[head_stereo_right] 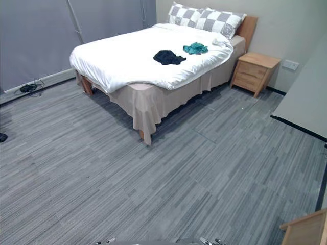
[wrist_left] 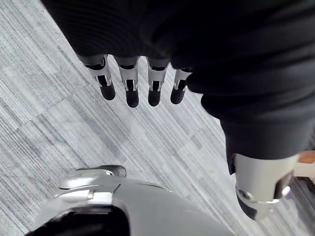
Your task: Tidy the bed and pick cloth on bed and put in laundry
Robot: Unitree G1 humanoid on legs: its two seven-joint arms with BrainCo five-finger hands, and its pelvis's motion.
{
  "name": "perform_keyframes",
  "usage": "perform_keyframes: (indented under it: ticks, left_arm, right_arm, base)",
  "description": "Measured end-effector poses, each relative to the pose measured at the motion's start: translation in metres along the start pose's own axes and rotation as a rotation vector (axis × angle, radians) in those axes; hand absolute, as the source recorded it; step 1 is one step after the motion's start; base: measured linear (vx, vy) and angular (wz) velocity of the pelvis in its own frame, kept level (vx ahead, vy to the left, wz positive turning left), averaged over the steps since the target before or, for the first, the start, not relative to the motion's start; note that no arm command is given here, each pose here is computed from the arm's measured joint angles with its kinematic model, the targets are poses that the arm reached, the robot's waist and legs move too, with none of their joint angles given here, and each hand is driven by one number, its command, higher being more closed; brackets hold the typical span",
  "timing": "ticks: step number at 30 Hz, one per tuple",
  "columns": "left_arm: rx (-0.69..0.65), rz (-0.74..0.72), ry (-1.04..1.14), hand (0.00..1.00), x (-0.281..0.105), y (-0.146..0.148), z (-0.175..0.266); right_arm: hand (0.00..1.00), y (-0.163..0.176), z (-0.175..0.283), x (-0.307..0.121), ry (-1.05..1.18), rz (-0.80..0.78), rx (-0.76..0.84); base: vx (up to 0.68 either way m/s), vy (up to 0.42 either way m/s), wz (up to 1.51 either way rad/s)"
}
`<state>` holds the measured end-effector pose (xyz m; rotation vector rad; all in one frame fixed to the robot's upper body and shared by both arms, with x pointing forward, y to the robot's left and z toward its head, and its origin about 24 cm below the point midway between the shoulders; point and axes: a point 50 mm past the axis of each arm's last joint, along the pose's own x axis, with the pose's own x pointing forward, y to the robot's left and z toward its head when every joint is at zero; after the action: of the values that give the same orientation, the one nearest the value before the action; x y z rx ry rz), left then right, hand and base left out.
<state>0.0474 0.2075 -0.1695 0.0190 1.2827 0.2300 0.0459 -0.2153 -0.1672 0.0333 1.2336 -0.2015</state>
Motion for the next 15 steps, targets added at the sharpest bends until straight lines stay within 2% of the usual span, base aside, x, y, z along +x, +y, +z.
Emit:
perform_keyframes:
  ticks: [15]
  left_arm:
    - [-0.02,0.011,-0.009,0.0,0.001,0.002,0.005]
  right_arm:
    - [0.0,0.004,0.008,0.003,-0.01,0.01,-0.005]
  base:
    - [0.07,0.003,0.02]
